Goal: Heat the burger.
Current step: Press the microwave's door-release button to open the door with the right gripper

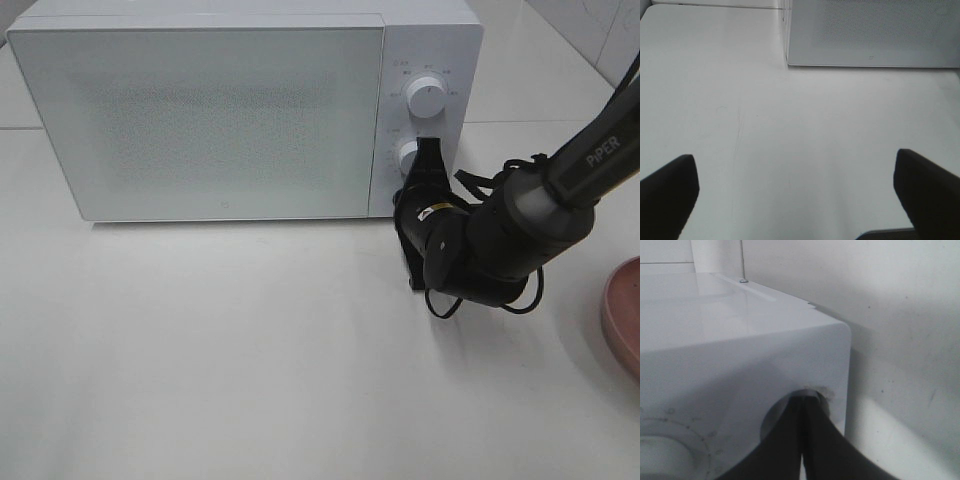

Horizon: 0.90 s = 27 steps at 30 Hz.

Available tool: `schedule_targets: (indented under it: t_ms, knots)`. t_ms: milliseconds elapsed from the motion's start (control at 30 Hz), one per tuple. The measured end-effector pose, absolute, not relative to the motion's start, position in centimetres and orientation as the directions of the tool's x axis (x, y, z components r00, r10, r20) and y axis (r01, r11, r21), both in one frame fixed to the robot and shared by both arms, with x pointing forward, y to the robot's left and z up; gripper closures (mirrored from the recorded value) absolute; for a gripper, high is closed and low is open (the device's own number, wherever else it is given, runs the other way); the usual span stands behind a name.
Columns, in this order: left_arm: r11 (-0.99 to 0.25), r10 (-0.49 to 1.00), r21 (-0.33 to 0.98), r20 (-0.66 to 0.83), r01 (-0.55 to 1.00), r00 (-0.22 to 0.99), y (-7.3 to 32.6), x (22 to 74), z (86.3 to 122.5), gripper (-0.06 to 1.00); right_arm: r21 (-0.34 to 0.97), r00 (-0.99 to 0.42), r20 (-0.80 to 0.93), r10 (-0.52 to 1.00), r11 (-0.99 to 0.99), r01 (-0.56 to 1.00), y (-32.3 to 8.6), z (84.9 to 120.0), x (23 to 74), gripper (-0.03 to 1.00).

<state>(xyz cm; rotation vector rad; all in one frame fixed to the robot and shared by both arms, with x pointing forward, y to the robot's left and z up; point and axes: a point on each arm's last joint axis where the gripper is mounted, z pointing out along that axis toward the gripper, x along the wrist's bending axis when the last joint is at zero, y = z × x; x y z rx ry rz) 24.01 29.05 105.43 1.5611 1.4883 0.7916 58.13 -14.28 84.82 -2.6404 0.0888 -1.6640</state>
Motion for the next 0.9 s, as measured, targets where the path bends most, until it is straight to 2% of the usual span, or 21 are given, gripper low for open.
schedule_targets:
  t_ms: [900]
  knots:
    - [0.034, 0.990, 0.879, -0.094, 0.475, 0.104, 29.05, 24.01, 105.43, -0.03, -0.034, 0.445, 0.894, -0.050, -0.998, -0.045, -14.39, 85.13, 58.77, 0.96]
